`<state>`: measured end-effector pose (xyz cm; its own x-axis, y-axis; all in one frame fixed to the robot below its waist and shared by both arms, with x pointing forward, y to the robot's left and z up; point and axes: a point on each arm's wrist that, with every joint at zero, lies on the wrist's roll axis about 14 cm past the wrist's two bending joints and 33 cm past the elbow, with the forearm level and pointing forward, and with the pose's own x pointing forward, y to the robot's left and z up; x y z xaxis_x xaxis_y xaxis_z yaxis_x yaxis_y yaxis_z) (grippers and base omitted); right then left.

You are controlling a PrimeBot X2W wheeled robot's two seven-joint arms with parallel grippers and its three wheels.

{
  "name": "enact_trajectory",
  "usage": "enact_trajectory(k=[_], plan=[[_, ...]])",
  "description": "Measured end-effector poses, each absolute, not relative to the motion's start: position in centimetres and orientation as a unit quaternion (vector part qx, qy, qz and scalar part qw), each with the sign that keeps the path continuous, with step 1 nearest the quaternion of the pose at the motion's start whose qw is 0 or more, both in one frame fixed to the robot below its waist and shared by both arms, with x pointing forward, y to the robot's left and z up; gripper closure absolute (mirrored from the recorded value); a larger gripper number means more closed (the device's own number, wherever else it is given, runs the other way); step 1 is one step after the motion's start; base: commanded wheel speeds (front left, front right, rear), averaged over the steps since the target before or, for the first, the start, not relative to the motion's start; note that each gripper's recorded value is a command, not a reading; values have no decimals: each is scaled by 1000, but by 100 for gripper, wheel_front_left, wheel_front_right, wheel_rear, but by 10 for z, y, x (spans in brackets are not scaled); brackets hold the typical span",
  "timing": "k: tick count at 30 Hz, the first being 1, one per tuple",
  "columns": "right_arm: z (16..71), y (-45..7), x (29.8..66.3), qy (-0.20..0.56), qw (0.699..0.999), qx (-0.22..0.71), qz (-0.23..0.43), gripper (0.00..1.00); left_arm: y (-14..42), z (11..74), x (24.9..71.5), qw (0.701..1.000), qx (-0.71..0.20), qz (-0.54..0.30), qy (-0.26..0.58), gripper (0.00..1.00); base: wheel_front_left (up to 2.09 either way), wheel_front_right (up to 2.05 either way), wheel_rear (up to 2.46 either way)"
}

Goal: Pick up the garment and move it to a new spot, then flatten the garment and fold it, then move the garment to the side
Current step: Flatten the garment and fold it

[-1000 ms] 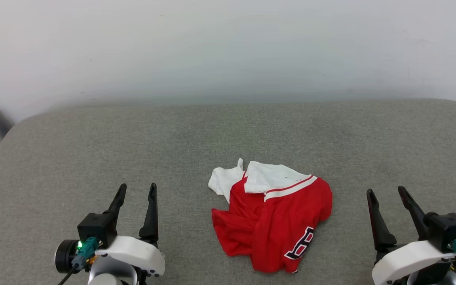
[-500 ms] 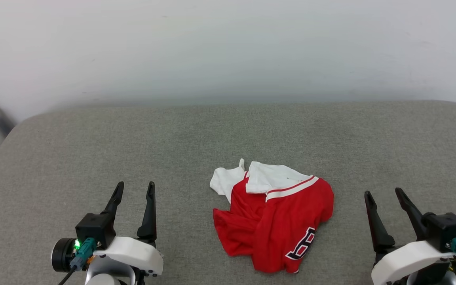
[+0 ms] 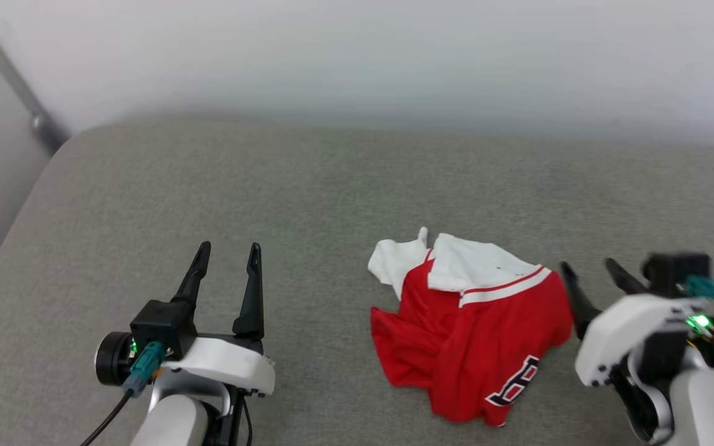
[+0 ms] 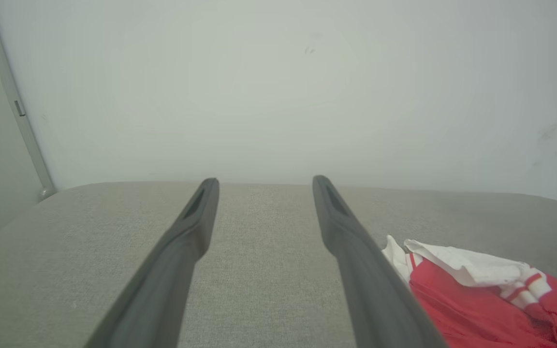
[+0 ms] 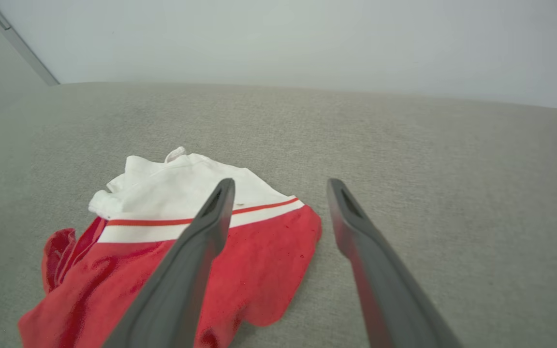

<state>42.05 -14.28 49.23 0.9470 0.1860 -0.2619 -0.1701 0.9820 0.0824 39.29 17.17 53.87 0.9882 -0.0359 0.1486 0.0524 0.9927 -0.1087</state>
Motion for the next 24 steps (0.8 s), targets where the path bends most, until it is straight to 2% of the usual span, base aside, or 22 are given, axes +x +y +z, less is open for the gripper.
enact_trajectory(k=[5,10,14,16,17,18,19,24], plan=[[475,-80,435,234,951,10,200,0,183,536,396,996,-56,-3,-71,0,0,0,0],[454,-41,427,327,902,-30,280,0,191,530,394,996,-58,14,-64,0,0,0,0],[430,-44,419,394,870,-70,289,0,196,526,395,996,-57,22,-60,0,0,0,0],[426,-48,420,405,865,-79,284,0,196,525,395,996,-58,23,-59,0,0,0,0],[424,-50,419,414,862,-83,282,20,195,525,395,996,-58,21,-59,0,0,0,0],[422,-53,419,419,860,-86,279,71,195,524,396,996,-58,20,-58,0,0,0,0],[422,-54,419,419,860,-87,277,100,194,524,396,996,-58,19,-58,0,0,0,0],[447,-65,437,367,890,-76,260,100,190,526,401,996,-58,13,-62,0,0,0,0]])
